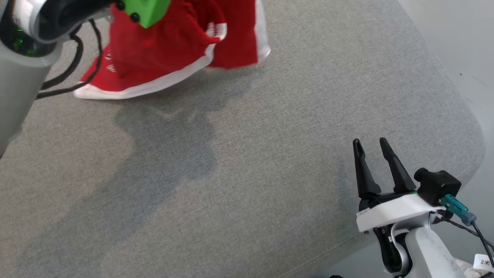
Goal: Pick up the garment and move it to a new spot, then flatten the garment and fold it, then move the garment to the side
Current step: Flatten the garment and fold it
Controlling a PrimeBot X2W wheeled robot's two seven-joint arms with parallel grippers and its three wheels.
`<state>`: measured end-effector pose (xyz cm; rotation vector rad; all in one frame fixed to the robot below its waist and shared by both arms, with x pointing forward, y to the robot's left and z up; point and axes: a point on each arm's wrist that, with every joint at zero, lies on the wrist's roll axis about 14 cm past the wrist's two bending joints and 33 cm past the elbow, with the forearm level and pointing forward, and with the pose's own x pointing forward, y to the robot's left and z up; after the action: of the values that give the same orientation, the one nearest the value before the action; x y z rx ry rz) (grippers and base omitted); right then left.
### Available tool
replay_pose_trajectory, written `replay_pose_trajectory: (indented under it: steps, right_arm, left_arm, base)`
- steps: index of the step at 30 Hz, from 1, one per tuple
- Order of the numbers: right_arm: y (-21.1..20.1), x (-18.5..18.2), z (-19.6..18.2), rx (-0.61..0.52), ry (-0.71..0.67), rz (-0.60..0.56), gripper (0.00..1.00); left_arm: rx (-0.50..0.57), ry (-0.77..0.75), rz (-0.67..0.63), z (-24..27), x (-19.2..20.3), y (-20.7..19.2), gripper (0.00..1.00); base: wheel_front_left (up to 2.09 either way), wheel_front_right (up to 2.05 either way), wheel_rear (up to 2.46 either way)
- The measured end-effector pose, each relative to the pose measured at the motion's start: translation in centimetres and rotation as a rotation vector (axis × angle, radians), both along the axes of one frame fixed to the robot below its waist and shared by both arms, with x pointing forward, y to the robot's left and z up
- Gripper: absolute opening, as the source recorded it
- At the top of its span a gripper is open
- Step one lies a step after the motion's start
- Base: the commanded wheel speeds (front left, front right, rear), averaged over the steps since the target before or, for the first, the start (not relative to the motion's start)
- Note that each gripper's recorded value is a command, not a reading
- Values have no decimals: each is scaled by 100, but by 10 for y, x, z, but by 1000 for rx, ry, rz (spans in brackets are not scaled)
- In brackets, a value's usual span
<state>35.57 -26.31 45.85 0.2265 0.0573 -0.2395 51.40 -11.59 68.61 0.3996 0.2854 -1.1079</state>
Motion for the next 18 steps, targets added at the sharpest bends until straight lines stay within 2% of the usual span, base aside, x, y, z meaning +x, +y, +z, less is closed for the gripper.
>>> replay_pose_trajectory:
  steps: [3, 5, 12, 14, 18]
  right_arm:
    - [-3, -7, -2, 3, 7, -15, 100]
    - [-3, -9, -3, 8, 9, -15, 100]
    - [10, -4, -10, 21, 21, 23, 100]
    - [16, 0, -12, 15, 26, 46, 100]
    - [29, 9, -17, -15, 42, 98, 100]
  left_arm:
    - [-32, 15, -40, 5, -12, -1, 0]
    - [1, 46, -51, -14, -19, 13, 0]
    - [46, 263, -10, -130, -66, 87, 0]
    - [37, 353, 9, -172, -91, 106, 0]
    - [68, 397, 54, -238, -134, 144, 0]
  base:
    - [0, 0, 0]
    - [0, 0, 0]
    - [0, 0, 0]
    - [0, 0, 0]
    - [0, 0, 0]
